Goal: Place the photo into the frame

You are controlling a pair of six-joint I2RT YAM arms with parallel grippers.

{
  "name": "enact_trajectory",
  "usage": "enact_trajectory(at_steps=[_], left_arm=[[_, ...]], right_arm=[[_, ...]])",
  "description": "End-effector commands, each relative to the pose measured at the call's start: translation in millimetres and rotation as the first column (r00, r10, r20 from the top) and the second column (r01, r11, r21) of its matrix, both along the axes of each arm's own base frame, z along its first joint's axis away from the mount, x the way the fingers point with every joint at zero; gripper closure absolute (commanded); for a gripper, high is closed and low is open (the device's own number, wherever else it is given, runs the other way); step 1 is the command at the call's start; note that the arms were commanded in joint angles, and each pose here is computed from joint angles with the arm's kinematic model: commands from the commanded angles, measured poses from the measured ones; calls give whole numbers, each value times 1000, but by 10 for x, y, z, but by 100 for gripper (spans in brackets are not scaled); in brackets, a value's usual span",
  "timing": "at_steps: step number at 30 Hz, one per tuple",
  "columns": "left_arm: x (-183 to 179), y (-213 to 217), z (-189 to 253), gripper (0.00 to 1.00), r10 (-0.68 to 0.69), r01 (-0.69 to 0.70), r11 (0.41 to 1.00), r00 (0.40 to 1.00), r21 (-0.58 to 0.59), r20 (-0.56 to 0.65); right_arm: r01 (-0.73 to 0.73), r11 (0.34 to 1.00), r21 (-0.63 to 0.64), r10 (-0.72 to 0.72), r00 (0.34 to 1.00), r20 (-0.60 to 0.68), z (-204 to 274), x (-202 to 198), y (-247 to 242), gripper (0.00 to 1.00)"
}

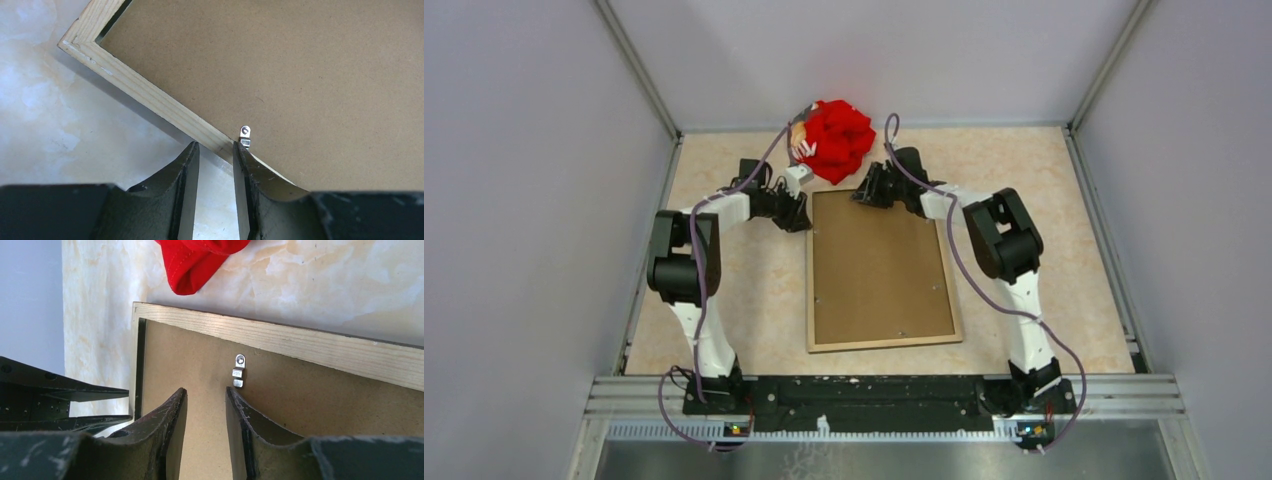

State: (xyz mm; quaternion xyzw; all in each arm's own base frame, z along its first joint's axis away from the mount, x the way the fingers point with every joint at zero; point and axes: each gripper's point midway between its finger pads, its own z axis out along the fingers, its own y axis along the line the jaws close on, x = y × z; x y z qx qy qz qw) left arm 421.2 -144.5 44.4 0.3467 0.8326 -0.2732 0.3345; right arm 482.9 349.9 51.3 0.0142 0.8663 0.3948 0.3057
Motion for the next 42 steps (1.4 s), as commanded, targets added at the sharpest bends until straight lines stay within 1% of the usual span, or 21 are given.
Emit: enact_trajectory(at_steps=[1, 9, 18, 22, 27, 29, 33, 37, 42], left_arm=[[-59, -6, -7, 63, -13, 13, 1000, 1000, 15, 12], [-77, 2, -6, 63, -20, 20, 1000, 1000, 21, 17], [-108, 0, 8, 63, -35, 35, 999, 999, 26, 21], [-66, 7, 121, 58, -46, 44, 998, 998, 37, 43], [258, 11, 418, 44, -19, 14, 999, 991, 38, 129], [454, -19, 501, 41, -3, -1, 1000, 987, 21, 161], [798, -139, 496, 42, 11, -7, 1000, 987, -26, 159], [1034, -227, 461, 46, 14, -4, 998, 986, -58, 165], [1092, -368, 366, 53, -15, 29, 996, 988, -90, 153]], right_arm=[[43, 999, -25, -43, 999, 10, -40, 137, -46, 65], [94, 994, -57, -92, 995, 30, -24, 218, -153, 67], [91, 994, -53, -88, 994, 60, 57, 260, -154, 67], [82, 994, -65, -78, 994, 71, 84, 287, -175, 67], [85, 995, -43, -81, 992, 102, 269, 228, -240, 67], [83, 996, -20, -81, 991, 103, 332, 189, -233, 67], [75, 996, 44, -79, 993, 91, 379, 129, -176, 67], [71, 994, 86, -75, 996, 49, 277, 70, -116, 67], [74, 991, 111, -77, 997, 25, 187, 46, -89, 67]])
